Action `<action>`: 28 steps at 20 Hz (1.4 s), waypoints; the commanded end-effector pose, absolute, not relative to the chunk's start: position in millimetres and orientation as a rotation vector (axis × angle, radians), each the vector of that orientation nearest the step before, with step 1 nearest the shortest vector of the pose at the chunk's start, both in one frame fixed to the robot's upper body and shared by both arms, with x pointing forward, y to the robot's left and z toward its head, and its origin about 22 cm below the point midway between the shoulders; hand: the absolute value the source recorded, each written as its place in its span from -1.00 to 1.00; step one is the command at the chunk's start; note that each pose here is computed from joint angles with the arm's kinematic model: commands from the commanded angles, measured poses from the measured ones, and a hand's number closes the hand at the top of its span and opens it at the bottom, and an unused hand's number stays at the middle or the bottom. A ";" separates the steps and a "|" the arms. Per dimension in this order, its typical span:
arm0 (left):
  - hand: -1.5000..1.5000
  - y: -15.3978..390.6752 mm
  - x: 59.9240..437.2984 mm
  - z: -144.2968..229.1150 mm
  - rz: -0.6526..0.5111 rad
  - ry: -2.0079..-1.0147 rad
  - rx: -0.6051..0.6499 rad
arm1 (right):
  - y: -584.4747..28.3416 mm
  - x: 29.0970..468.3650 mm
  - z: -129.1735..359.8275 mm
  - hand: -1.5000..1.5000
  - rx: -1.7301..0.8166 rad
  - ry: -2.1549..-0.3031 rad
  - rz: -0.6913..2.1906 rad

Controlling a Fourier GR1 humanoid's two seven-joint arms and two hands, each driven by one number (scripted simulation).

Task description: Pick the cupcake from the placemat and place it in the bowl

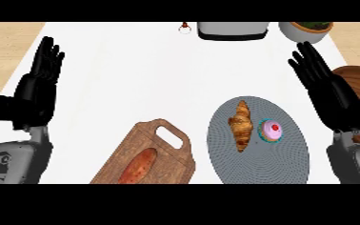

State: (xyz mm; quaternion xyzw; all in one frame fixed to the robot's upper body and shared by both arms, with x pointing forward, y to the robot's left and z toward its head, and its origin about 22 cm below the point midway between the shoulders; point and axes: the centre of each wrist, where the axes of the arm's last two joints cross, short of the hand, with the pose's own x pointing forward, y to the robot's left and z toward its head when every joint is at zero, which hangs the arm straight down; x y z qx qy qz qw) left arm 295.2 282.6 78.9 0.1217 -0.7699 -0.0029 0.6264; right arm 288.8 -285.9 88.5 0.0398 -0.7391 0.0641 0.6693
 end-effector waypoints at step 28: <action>0.00 210.6 273.5 19.6 -0.125 -1.584 0.055 | -219.4 170.3 102.9 -1.00 -0.919 -1.538 -0.015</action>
